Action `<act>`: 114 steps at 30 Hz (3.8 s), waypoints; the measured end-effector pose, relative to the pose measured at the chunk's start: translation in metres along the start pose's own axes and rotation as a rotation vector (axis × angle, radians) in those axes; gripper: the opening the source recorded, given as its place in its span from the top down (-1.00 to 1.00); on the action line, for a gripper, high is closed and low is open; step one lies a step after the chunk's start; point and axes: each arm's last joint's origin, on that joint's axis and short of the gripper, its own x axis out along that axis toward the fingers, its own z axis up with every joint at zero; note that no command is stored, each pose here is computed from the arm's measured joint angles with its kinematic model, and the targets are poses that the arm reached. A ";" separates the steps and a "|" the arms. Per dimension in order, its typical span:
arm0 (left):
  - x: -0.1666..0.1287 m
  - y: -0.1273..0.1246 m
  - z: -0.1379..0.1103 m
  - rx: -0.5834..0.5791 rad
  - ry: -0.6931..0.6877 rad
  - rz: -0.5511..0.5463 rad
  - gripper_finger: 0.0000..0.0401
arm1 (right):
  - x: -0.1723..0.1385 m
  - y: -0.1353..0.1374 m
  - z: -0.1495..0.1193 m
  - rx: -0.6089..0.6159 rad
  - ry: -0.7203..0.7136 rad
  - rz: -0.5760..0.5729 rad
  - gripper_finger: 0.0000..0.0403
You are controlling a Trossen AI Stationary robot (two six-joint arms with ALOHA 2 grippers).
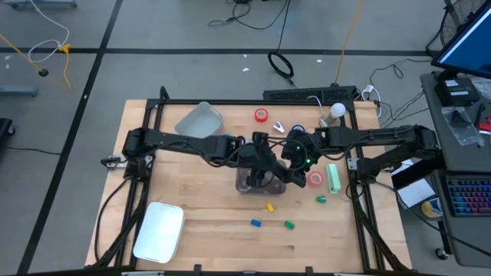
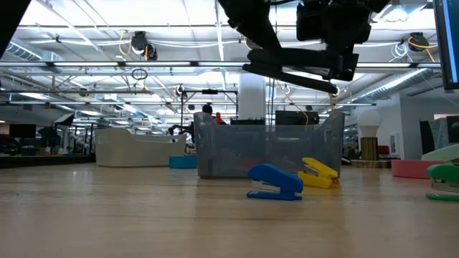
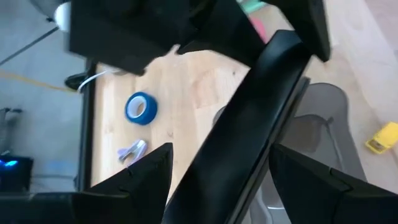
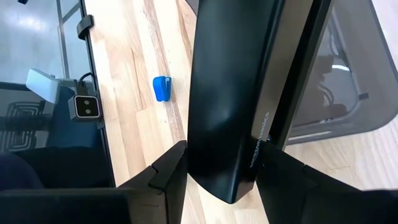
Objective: Pick and place Stapler, Stapler remover, tape
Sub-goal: Put the large black stapler into the gray bin
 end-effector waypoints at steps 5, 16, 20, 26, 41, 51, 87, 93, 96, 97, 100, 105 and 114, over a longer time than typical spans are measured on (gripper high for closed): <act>0.001 0.004 -0.002 0.004 -0.008 -0.033 -0.31 | 0.000 0.001 0.002 -0.009 -0.018 0.008 0.27; 0.005 0.014 -0.010 -0.015 0.019 -0.098 -0.29 | 0.000 0.001 0.003 0.011 -0.024 0.013 0.27; 0.005 0.016 -0.012 -0.020 0.019 -0.125 -0.21 | 0.000 0.001 0.003 0.012 -0.025 0.013 0.27; 0.005 0.014 -0.014 -0.016 0.031 -0.168 -0.03 | 0.000 0.002 0.005 0.012 -0.044 0.022 0.27; 0.008 0.010 -0.017 -0.019 0.042 -0.243 0.28 | 0.000 0.003 0.006 -0.003 -0.056 0.028 0.27; 0.014 0.007 -0.018 -0.039 0.055 -0.256 0.29 | 0.000 0.002 0.005 -0.003 -0.050 0.025 0.26; -0.061 0.047 -0.057 -0.430 0.435 0.170 0.30 | -0.027 -0.004 0.008 -0.064 -0.115 0.115 -0.10; -0.075 0.073 -0.092 -0.638 0.670 0.332 0.30 | -0.028 -0.005 0.004 -0.109 -0.091 0.100 -0.10; -0.069 0.083 -0.110 -0.704 0.740 0.366 0.30 | -0.032 -0.006 -0.004 -0.182 -0.048 0.081 -0.10; -0.067 0.086 -0.115 -0.715 0.760 0.372 0.30 | -0.034 -0.006 -0.007 -0.201 -0.043 0.070 -0.10; -0.062 0.096 -0.128 -0.746 0.784 0.363 0.30 | -0.046 -0.005 -0.013 -0.215 -0.085 -0.007 -0.10; -0.055 0.108 -0.149 -0.800 0.844 0.341 0.30 | -0.074 0.000 -0.027 -0.250 -0.203 -0.129 -0.10; -0.046 0.124 -0.194 -0.825 0.974 0.292 0.30 | -0.118 0.009 -0.056 -0.325 -0.388 -0.189 -0.10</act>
